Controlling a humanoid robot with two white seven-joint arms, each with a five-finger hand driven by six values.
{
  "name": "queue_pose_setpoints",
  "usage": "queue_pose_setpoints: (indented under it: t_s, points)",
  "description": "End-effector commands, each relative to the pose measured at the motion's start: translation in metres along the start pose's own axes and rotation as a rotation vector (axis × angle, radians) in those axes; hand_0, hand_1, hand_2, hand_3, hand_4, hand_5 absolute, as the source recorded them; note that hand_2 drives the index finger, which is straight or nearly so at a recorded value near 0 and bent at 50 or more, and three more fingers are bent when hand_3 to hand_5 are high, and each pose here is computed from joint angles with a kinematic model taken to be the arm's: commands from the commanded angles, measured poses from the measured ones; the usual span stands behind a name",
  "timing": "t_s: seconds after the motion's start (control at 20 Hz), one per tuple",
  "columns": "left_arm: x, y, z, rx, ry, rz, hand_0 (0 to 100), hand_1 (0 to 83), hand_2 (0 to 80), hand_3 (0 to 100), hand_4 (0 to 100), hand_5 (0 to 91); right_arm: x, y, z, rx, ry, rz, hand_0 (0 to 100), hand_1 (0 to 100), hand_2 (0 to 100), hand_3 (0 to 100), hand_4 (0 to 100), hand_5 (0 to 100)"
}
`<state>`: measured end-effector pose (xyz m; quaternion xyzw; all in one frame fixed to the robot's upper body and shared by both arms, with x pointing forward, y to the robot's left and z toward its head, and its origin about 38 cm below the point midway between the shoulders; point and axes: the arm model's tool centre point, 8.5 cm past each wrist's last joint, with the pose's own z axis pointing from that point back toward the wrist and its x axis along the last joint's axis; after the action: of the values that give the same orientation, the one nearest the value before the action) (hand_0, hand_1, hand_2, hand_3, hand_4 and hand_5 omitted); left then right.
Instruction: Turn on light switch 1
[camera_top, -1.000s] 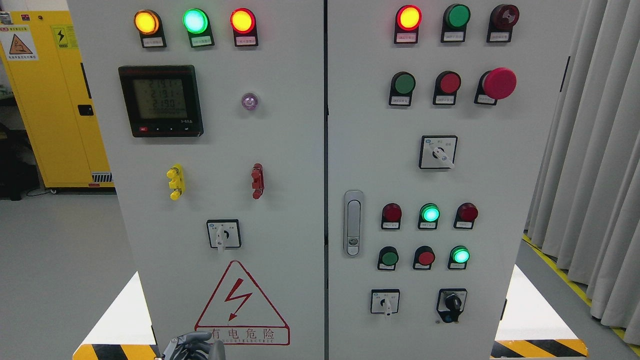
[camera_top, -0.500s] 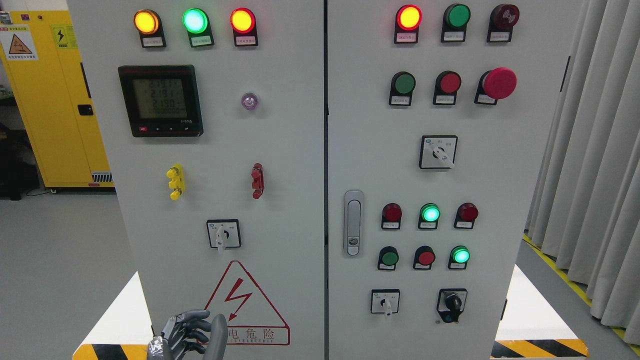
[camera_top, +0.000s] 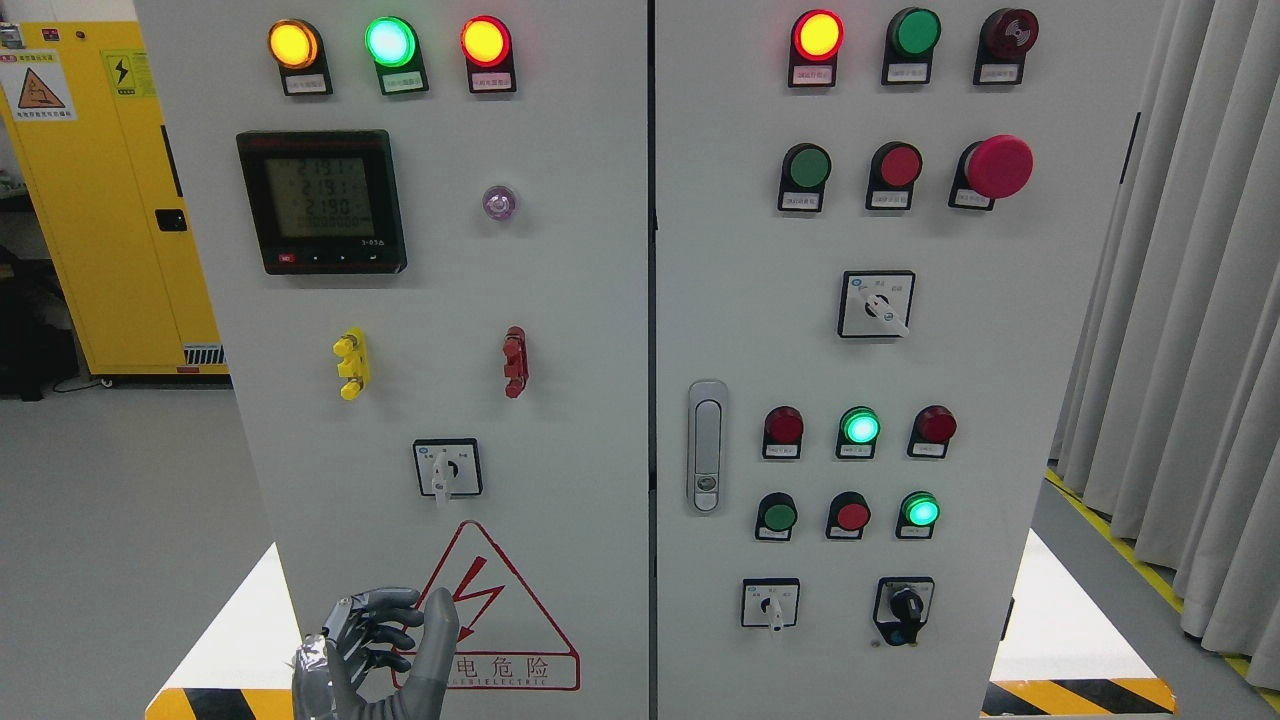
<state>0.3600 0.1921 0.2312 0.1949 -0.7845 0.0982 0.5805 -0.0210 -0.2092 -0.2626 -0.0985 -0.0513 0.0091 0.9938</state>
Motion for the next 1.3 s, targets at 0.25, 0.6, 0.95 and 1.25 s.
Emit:
queue_pose_setpoints:
  t_s: [0.25,0.6,0.95,1.25]
  points:
    - [0.018,-0.007,-0.019,0.026,0.02,0.005,19,65.6,57.2,73,75,68.5,0.0,0.0,0.0,-0.002,0.007,-0.028,0,50,4,0,0,0]
    - [0.017,-0.007,-0.033,0.042,0.027,0.001,16,68.4,61.2,75,76,70.2,0.0,0.0,0.0,-0.002,0.007,-0.028,0,50,4,0,0,0]
    - [0.012,-0.004,-0.047,0.075,0.047,-0.001,13,68.7,60.4,76,77,71.0,0.0,0.0,0.0,-0.002,0.007,-0.028,0,50,4,0,0,0]
    - [0.019,-0.009,-0.055,0.075,0.047,0.0,12,68.9,58.8,76,77,71.7,0.0,0.0,0.0,-0.002,0.007,-0.028,0,50,4,0,0,0]
